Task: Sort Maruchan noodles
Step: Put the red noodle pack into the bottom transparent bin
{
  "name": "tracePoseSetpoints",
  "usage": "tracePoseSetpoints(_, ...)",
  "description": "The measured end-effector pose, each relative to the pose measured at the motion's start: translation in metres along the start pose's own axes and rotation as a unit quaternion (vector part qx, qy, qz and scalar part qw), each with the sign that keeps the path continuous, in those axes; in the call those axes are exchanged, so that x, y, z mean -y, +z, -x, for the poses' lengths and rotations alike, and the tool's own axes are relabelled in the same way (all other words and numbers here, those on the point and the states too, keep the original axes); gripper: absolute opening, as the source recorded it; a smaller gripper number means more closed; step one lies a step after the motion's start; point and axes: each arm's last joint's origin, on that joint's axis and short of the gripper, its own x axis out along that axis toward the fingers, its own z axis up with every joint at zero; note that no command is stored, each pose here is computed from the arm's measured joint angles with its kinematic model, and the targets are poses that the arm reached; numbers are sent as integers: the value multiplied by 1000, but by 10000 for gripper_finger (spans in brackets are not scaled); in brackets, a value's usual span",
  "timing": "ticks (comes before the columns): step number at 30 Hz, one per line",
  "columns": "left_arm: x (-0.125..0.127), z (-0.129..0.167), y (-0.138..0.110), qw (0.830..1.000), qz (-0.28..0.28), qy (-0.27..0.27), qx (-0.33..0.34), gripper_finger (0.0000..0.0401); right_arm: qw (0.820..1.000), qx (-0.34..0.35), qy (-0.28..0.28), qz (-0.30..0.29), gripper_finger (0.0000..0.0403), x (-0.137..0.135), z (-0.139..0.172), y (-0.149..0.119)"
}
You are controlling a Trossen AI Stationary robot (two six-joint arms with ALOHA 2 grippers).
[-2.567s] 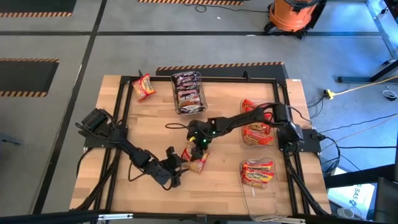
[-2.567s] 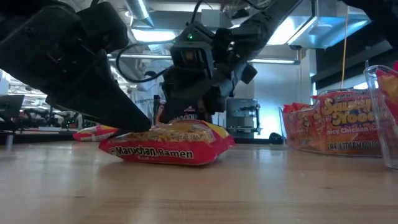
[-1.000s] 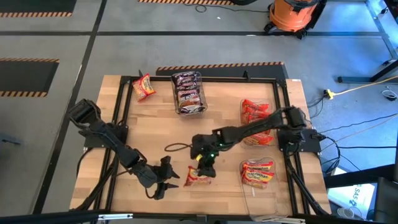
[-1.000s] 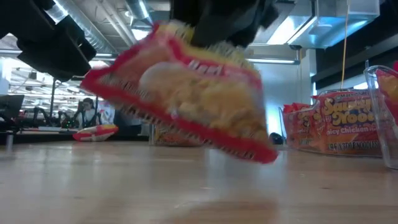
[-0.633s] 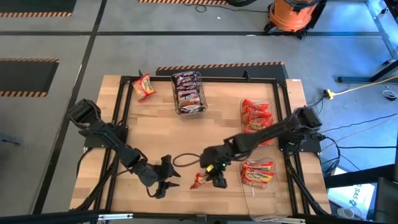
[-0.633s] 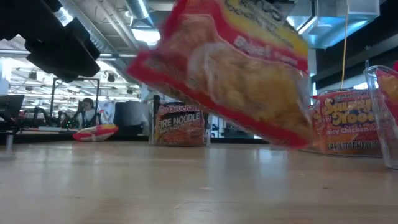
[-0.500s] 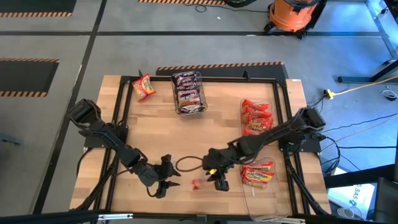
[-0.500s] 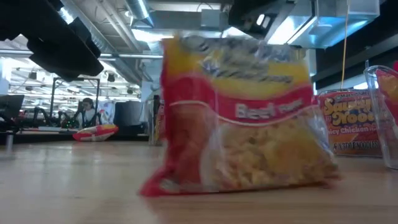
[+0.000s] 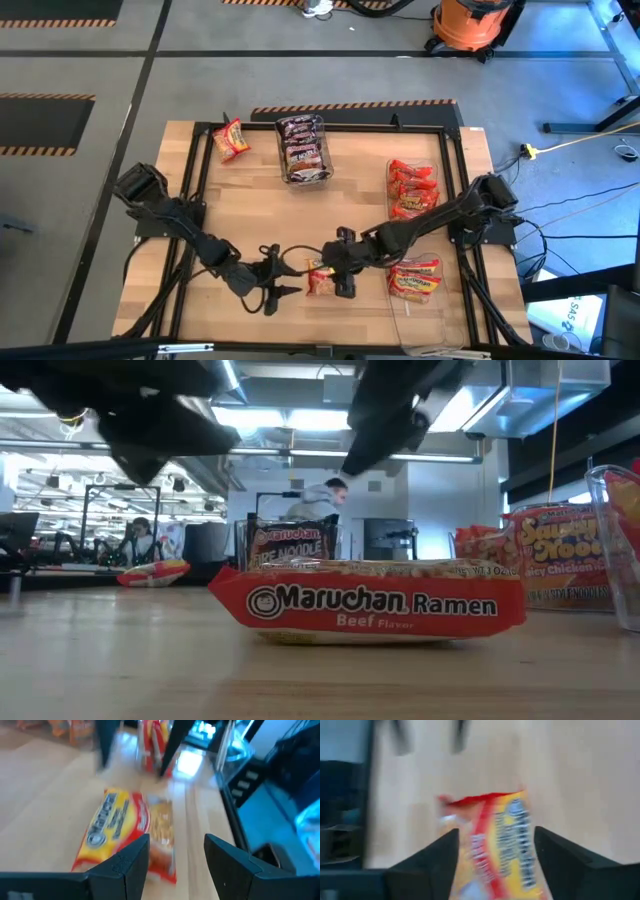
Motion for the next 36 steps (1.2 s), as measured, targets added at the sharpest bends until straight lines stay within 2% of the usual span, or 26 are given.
tracePoseSetpoints(5, -6, -24, -7, 999, 26, -31, 20, 185, 997, -37, -61, -8, 287, 19, -17, -6)
tracePoseSetpoints(9, -4, -49, -13, 997, 42, -57, -10, 185, 989, -94, -109, -13, 291, 37, -29, -15)
tracePoseSetpoints(12, -2, -65, -22, 995, 39, -76, -45, 185, 986, -115, -122, -15, 280, 43, -34, -18)
tracePoseSetpoints(14, -4, -73, -25, 993, 41, -79, -73, 185, 985, -129, -114, -14, 271, 42, -38, -22)
tracePoseSetpoints(20, -25, -67, -29, 985, 44, 25, -165, 185, 987, -161, -26, -5, 251, 24, -42, -29)
tracePoseSetpoints(23, -33, -56, -19, 979, 34, 74, -189, 185, 987, -161, -14, -6, 246, 14, -42, -32)
tracePoseSetpoints(26, -37, -46, -5, 977, 29, 98, -189, 185, 986, -166, -15, -22, 244, 10, -39, -32)
tracePoseSetpoints(30, -30, -35, 12, 982, 22, 78, -168, 185, 978, -195, -42, -67, 244, 13, -22, -30)
tracePoseSetpoints(33, -20, -30, 18, 989, 9, 54, -140, 185, 979, -183, -30, -83, 243, 9, -10, -32)
tracePoseSetpoints(36, -12, -32, 18, 994, -16, 45, -100, 185, 981, -151, 9, -119, 243, 8, -17, -37)
